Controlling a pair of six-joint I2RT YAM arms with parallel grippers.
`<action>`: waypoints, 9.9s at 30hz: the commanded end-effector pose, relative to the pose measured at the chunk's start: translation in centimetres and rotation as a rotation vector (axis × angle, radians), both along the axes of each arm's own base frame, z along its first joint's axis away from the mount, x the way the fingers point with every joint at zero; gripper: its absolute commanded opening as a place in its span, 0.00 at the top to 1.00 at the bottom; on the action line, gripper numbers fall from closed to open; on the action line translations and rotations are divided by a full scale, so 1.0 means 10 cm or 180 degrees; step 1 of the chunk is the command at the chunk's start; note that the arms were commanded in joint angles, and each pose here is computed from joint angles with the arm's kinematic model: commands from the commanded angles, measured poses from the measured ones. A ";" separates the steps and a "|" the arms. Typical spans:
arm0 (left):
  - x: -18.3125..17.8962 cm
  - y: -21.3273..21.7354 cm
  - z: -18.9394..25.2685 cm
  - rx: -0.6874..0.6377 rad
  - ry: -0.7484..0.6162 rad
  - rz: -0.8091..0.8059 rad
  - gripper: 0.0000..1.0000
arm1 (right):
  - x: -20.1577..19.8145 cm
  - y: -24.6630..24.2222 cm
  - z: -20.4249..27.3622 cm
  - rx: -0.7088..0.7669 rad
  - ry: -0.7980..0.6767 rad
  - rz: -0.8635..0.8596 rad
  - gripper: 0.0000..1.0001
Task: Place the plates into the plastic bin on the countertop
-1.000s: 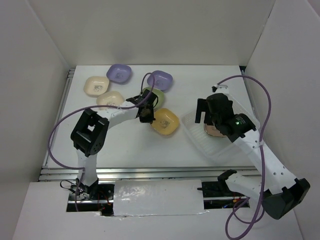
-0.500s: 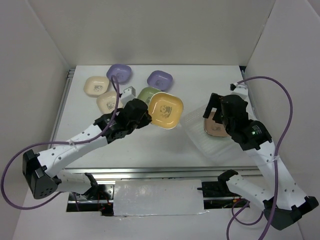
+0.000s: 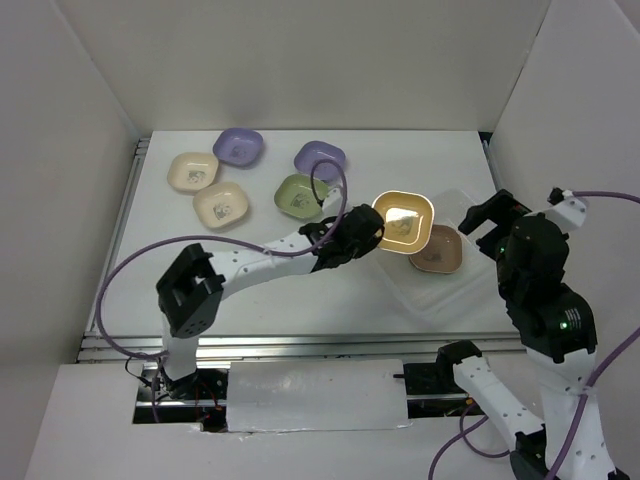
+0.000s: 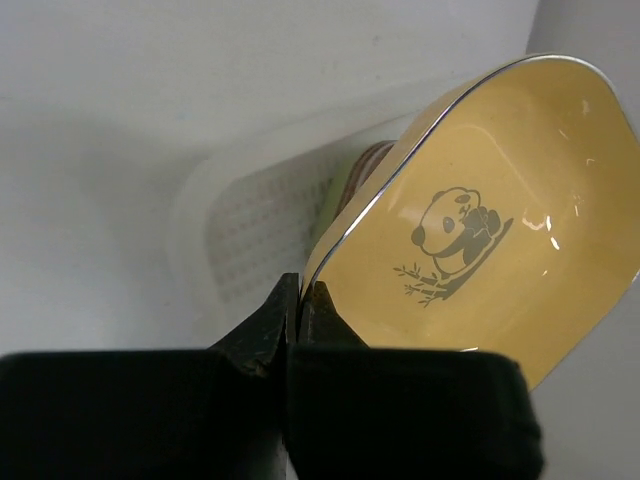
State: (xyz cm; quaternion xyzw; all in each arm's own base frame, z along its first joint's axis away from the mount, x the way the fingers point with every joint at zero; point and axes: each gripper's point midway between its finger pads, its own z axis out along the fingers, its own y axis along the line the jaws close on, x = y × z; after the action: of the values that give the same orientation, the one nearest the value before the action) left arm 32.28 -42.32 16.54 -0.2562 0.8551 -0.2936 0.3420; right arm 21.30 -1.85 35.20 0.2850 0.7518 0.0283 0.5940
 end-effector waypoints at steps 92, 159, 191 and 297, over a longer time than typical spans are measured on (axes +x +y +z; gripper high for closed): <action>0.46 -0.25 0.99 0.0925 -0.1424 -0.2402 1.00 | -0.45 0.27 0.43 0.0198 -0.0570 0.0723 0.00; 1.33 4.41 -1.27 0.0628 0.1344 0.1272 0.79 | -0.22 0.94 0.09 0.0498 -0.0548 0.1828 0.00; 0.20 -1.09 0.45 0.0503 -0.0701 -0.1421 1.00 | -0.81 0.20 0.78 0.0226 -0.0933 0.0662 0.00; 0.13 -0.73 -0.02 0.0249 -0.0032 -0.0690 1.00 | -0.97 0.29 0.99 0.0235 -0.1168 0.0934 0.00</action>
State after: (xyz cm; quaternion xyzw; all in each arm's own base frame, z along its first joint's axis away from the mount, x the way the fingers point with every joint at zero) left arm 32.45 -48.85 13.60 -0.1036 0.9064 -0.2722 0.3060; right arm 11.95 1.46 45.22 0.1811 0.6570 0.2039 0.7028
